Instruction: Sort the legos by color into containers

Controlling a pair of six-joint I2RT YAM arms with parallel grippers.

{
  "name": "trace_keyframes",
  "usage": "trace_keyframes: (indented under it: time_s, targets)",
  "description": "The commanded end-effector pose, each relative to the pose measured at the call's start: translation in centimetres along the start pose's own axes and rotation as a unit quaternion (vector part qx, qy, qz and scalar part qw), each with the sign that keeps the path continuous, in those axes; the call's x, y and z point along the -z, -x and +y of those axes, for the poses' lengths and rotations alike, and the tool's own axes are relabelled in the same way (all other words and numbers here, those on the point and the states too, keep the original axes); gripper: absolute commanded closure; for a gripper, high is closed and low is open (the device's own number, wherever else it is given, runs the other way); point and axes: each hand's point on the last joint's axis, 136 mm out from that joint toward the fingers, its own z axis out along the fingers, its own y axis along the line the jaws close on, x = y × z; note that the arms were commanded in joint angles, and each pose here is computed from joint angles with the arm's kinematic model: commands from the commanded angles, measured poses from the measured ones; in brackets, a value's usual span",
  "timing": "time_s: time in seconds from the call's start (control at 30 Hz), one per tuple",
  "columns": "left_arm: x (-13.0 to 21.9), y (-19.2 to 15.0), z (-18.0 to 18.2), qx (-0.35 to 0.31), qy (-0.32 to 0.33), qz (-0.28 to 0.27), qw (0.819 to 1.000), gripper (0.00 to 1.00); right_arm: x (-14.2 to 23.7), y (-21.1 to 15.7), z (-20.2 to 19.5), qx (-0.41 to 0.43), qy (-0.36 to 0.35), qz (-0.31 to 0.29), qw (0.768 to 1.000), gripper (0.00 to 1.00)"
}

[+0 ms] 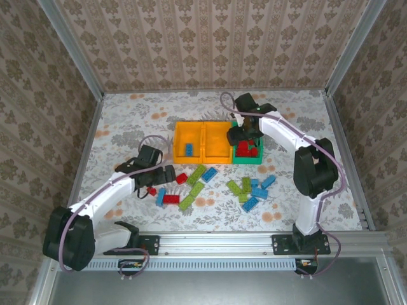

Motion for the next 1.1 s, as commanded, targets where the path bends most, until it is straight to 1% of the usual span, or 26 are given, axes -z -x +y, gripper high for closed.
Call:
trace_keyframes:
  time_s: [0.0,0.13,0.3,0.4,0.53,0.7,0.93,1.07]
  targets:
    - [1.6,0.0,2.5,0.058,0.053,0.001,0.997,0.0,2.8,1.4,3.4,0.024,0.008,-0.05,0.998,0.18]
    - [1.5,-1.7,2.8,0.105,0.048,0.025,0.993,0.0,3.0,1.6,5.4,0.022,0.013,-0.074,0.997,0.16]
    - [0.7,-3.8,2.9,0.14,0.044,0.062,0.987,0.0,2.9,1.6,5.2,0.019,0.01,-0.083,0.996,0.15]
    - [0.2,-4.6,2.8,0.168,0.034,0.07,0.983,0.0,2.8,1.2,4.9,0.026,0.002,-0.078,0.997,0.15]
    - [-0.6,-5.3,3.0,0.202,0.038,0.074,0.976,0.0,2.9,0.8,4.5,0.027,-0.003,-0.082,0.996,0.14]
    - [-1.1,-4.9,3.2,0.22,0.051,0.073,0.971,0.05,3.4,0.2,3.6,0.017,-0.006,-0.094,0.995,0.13]
    - [-1.9,-4.8,3.7,0.25,0.06,0.066,0.964,0.19,3.4,-1.1,0.0,-0.016,-0.027,-0.093,0.995,0.12]
    - [-2.1,-4.3,4.0,0.255,0.064,0.058,0.963,0.4,3.5,-1.5,-2.0,-0.036,-0.036,-0.093,0.994,0.12]
